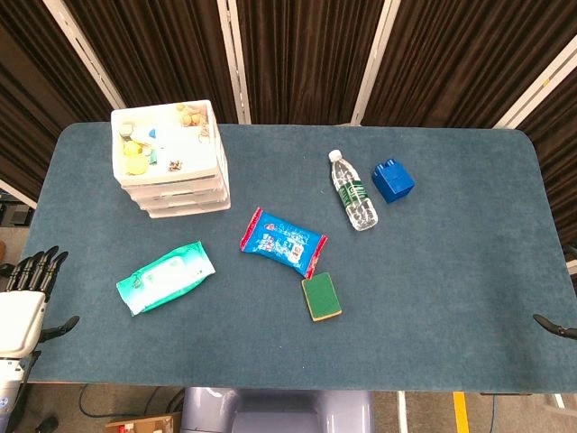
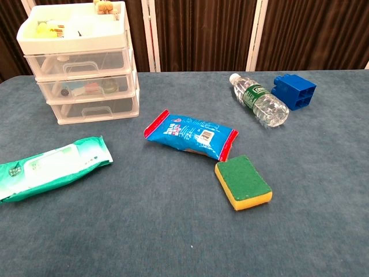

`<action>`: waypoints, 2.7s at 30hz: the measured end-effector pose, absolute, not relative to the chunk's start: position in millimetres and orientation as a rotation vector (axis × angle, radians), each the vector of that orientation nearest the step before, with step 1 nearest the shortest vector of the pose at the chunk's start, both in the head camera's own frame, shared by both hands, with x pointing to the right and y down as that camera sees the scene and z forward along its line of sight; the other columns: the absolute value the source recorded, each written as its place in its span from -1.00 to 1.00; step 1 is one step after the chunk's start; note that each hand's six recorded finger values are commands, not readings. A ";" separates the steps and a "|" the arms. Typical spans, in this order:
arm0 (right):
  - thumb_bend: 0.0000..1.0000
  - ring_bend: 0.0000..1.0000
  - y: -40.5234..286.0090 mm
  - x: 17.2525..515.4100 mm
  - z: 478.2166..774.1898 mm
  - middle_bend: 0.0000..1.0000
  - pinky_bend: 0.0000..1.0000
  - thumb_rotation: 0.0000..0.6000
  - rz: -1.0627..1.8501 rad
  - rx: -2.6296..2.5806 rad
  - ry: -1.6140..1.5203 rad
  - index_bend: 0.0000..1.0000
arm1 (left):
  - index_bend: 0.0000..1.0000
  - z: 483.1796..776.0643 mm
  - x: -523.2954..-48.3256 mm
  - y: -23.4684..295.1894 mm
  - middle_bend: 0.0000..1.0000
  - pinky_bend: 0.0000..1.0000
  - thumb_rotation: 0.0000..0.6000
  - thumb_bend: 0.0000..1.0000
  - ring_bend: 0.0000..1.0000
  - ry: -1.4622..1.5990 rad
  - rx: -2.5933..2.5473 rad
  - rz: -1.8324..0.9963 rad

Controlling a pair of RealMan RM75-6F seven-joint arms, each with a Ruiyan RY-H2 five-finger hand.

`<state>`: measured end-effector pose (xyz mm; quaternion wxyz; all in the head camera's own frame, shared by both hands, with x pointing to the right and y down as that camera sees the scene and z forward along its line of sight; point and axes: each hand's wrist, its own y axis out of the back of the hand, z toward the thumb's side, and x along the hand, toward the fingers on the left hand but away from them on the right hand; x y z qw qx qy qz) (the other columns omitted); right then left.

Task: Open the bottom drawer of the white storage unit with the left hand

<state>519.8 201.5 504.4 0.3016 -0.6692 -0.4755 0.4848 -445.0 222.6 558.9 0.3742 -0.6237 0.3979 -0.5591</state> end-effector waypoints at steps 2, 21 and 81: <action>-0.72 -1.00 201.5 519.8 504.3 -1.00 -1.00 1.00 1.285 -1.775 -1.262 -1.00 | -0.98 558.7 -445.0 222.5 -1.00 -0.85 1.00 -0.78 -1.00 1.019 -1.596 -1.431; -0.72 -1.00 201.1 520.1 505.5 -1.00 -1.00 1.00 1.291 -1.786 -1.270 -1.00 | -0.74 561.0 -437.9 213.4 0.20 0.28 1.00 0.04 0.07 1.122 -1.653 -1.401; -0.72 -1.00 193.5 525.5 506.6 -1.00 -1.00 1.00 1.284 -1.859 -1.360 -1.00 | -0.79 721.2 -262.4 82.8 0.87 0.76 1.00 0.47 0.79 1.964 -2.281 -1.577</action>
